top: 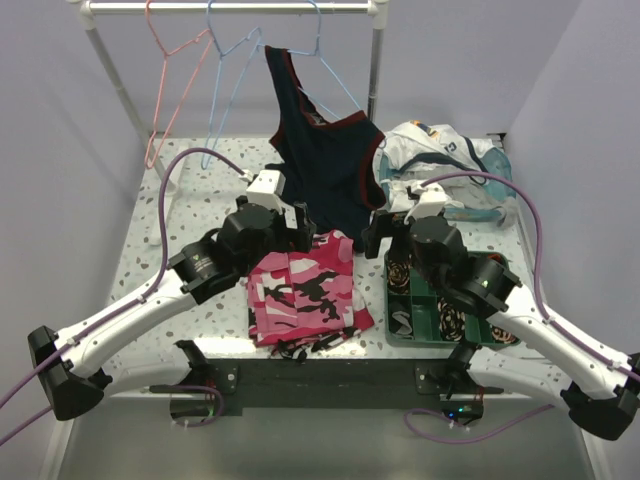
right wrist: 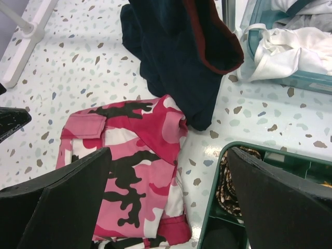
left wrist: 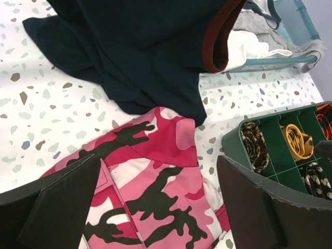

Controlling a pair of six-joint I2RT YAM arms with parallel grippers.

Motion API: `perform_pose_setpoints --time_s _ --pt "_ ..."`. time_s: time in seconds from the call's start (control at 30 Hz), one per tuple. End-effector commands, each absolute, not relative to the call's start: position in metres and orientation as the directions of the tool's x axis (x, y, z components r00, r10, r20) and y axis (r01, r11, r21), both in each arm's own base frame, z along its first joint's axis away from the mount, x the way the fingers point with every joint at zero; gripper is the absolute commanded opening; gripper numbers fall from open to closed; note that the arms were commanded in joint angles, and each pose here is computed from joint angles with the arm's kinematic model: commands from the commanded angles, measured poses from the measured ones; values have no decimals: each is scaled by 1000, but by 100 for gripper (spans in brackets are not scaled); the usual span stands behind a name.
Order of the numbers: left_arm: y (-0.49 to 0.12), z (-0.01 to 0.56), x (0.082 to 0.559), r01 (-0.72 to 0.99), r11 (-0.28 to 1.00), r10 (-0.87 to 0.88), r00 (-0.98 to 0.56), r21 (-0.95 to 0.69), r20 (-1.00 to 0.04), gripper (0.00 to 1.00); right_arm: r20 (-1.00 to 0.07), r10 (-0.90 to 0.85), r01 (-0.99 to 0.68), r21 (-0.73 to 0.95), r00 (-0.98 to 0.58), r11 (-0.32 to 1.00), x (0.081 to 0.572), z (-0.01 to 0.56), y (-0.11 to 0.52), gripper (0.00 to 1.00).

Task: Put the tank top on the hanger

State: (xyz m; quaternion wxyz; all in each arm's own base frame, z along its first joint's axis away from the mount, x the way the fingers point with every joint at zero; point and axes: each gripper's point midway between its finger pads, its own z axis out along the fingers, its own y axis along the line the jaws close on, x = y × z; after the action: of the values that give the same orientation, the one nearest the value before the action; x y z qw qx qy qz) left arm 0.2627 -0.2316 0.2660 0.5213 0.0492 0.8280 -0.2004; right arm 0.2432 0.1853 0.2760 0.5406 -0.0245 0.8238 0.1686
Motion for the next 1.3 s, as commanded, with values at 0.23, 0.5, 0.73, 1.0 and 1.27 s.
perform_pose_setpoints --time_s 0.23,0.5,0.73,1.0,1.27 --pt "-234 265 263 290 906 -155 -453 -309 -878 100 -902 129 -224 237 -411 945 244 272 184 99" --pt "-240 261 260 314 893 -148 -470 -321 -870 100 -902 129 -218 236 -413 947 243 269 182 99" --pt "-254 231 253 295 879 -163 -556 -376 -815 100 -896 121 -210 229 -427 951 245 260 184 99" --pt "-280 193 236 310 860 -133 -632 -407 -763 100 -893 109 -210 219 -436 953 245 253 184 98" --pt "-321 139 208 353 760 -117 -752 -546 -649 100 -883 108 -210 225 -456 952 242 240 184 99"
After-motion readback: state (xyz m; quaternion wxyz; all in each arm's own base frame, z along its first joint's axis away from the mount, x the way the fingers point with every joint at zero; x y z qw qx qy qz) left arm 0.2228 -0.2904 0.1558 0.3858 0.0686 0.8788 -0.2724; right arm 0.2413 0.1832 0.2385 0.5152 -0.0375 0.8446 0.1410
